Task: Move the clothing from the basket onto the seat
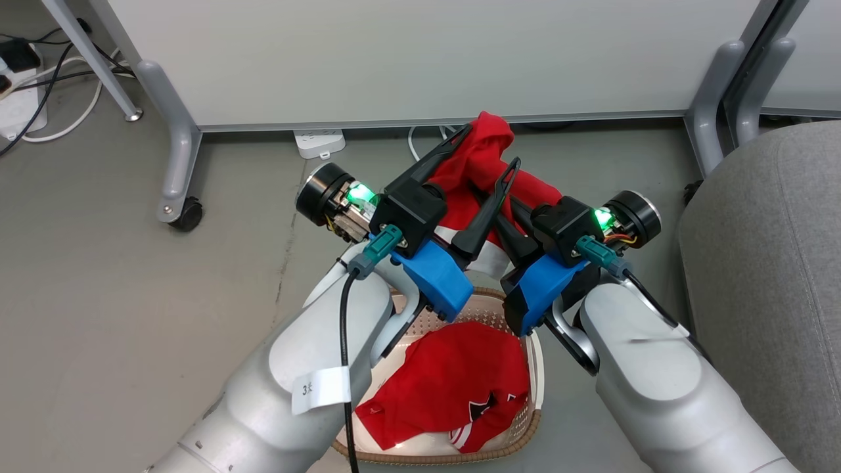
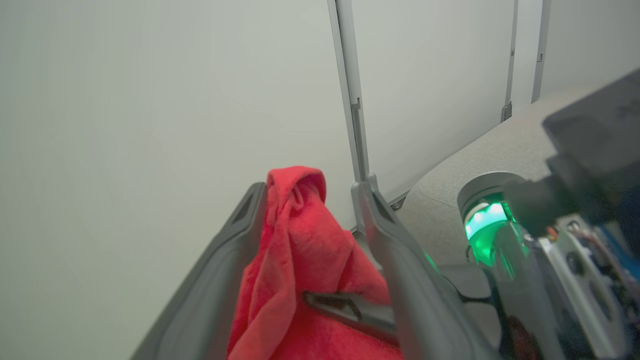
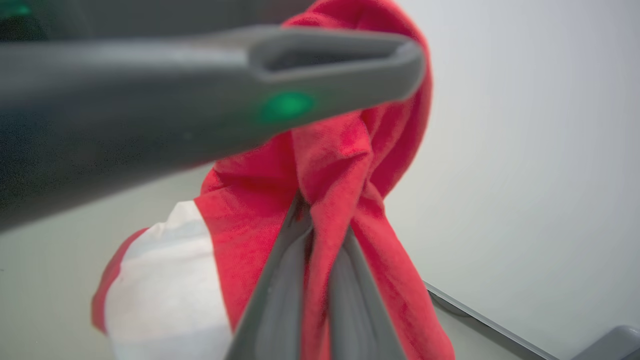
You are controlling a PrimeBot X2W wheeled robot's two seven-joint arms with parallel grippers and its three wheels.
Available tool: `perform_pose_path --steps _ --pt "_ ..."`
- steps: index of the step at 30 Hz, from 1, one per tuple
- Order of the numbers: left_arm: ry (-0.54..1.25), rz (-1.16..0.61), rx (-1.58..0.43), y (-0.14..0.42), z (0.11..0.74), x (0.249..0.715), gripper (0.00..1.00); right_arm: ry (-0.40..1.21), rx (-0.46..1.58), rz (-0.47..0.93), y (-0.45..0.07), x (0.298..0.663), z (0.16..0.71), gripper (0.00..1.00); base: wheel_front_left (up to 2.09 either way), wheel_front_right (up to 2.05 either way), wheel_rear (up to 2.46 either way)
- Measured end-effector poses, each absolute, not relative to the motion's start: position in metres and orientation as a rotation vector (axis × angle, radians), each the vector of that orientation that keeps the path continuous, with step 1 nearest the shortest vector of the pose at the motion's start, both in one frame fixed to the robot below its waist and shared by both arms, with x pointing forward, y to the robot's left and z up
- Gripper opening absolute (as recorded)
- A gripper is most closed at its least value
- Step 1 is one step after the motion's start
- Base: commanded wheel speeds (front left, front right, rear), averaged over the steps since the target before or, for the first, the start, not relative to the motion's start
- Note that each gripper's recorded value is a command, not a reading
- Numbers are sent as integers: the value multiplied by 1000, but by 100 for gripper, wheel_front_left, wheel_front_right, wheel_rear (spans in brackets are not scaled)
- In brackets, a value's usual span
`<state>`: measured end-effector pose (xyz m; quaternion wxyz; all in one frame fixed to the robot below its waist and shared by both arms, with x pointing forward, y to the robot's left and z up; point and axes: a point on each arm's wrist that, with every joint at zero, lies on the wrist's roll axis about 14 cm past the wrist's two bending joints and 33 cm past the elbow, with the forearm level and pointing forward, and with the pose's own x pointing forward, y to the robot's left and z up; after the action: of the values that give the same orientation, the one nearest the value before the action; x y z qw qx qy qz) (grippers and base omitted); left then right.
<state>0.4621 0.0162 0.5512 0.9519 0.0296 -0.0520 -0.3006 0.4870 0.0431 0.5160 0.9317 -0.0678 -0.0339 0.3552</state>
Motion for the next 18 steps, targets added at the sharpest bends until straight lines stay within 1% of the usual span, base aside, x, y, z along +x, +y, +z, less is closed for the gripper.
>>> perform_pose_path --steps 11,18 --pt "-104 -621 67 10 547 468 100 -69 -124 681 27 494 516 0 0 0 0" --pt "-98 -658 60 -4 541 474 100 -82 -119 603 -2 505 519 0 0 0 0"
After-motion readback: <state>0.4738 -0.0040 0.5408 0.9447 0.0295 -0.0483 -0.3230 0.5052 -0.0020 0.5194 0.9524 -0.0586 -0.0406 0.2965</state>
